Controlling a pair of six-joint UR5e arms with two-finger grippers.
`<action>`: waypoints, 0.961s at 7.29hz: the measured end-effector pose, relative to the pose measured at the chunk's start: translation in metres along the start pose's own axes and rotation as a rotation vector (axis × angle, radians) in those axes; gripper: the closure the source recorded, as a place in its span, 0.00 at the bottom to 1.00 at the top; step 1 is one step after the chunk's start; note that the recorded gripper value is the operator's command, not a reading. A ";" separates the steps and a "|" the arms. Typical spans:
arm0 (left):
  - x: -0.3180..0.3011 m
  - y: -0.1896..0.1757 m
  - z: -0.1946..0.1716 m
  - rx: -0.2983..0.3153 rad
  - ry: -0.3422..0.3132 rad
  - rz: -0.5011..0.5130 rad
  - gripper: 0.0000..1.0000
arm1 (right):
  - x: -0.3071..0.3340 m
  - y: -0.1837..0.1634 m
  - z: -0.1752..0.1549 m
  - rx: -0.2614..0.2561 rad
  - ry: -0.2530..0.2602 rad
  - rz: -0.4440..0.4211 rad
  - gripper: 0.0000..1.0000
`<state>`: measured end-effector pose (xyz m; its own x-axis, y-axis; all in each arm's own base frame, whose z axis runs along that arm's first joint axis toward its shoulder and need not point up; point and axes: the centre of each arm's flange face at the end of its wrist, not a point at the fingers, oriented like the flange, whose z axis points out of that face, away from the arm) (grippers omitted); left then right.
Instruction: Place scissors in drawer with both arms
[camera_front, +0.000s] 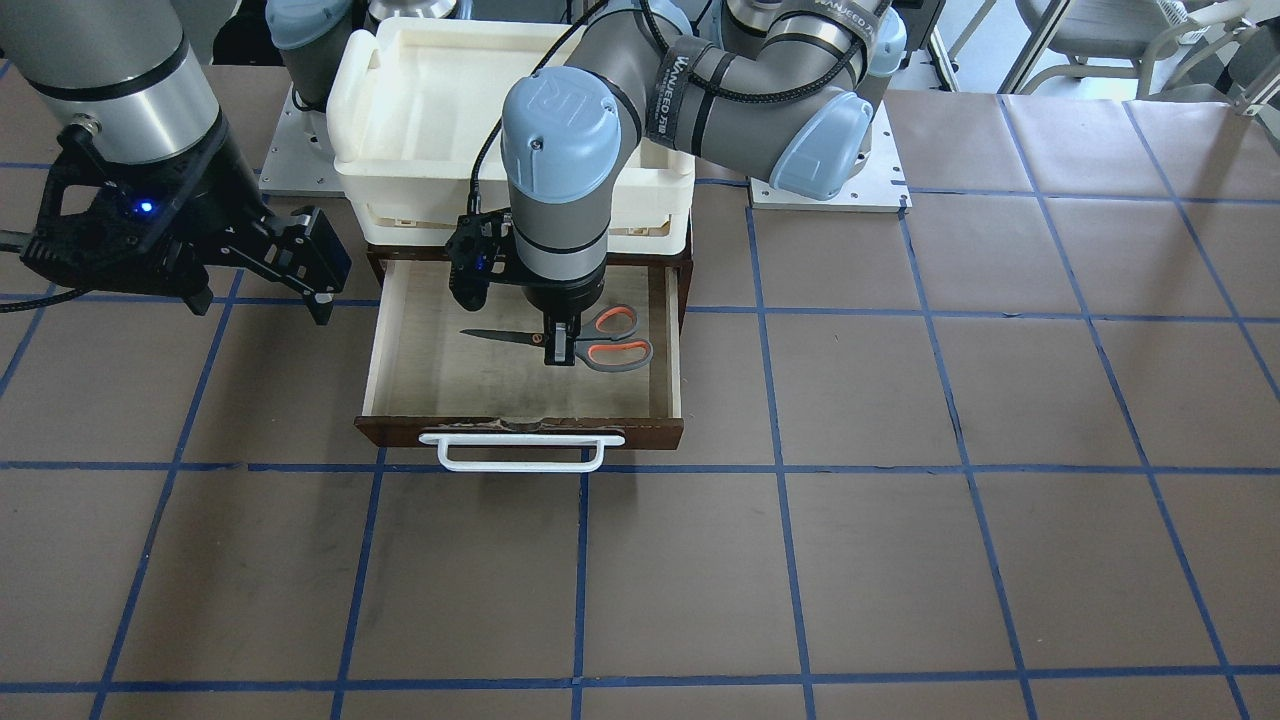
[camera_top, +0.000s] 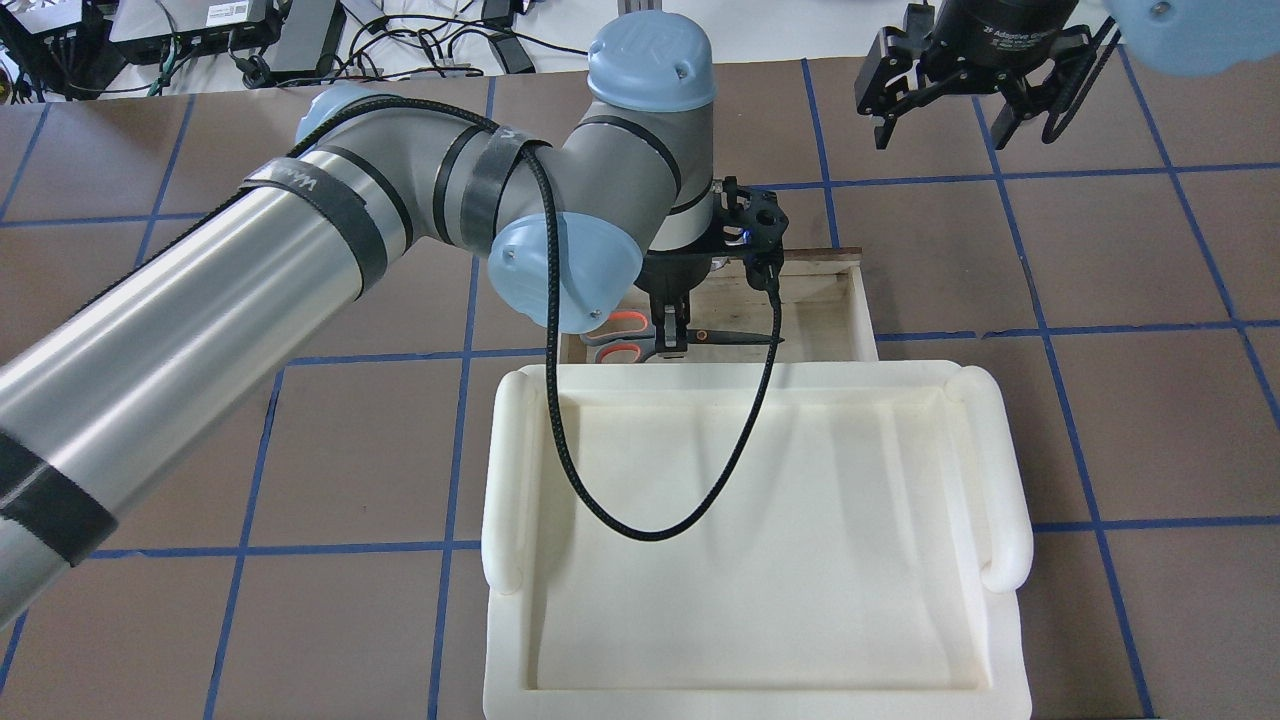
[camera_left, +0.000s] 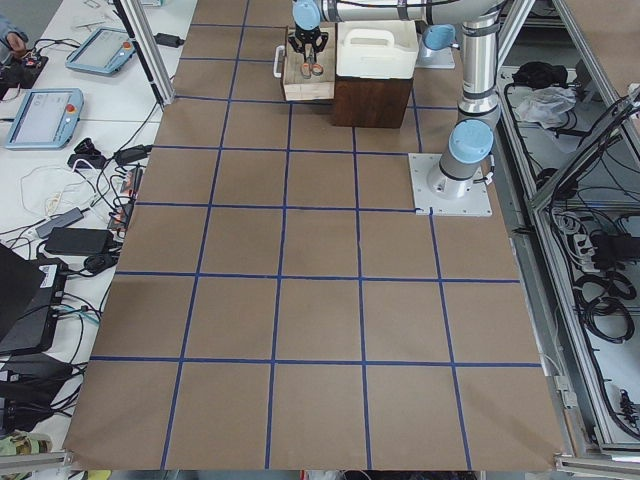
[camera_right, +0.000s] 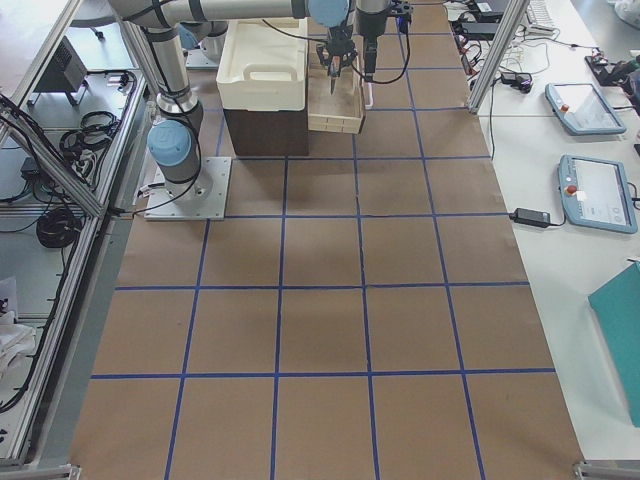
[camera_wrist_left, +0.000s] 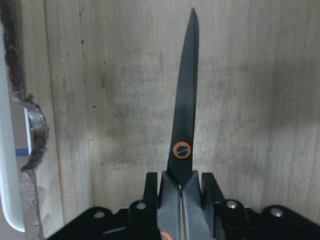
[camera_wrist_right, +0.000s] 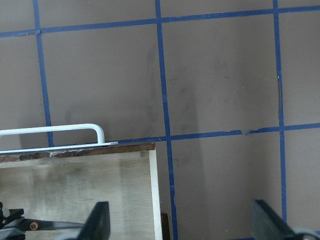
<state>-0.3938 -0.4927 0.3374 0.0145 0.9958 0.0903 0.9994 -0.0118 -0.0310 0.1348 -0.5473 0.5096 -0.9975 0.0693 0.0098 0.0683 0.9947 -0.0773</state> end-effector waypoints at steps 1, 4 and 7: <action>0.000 0.000 0.001 -0.002 0.003 0.003 1.00 | 0.000 0.000 0.000 0.003 0.000 -0.002 0.00; 0.003 0.002 0.011 -0.011 0.019 0.005 1.00 | -0.001 0.000 -0.001 0.007 -0.001 -0.004 0.00; 0.004 0.003 0.021 -0.016 0.031 0.001 0.83 | -0.001 0.000 0.002 0.004 0.000 -0.006 0.00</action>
<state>-0.3917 -0.4865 0.3167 0.0162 0.9925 0.1215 0.9998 -0.0145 -0.0152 0.1354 -0.5474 0.5081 -0.9979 0.0633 0.0107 0.0623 0.9947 -0.0813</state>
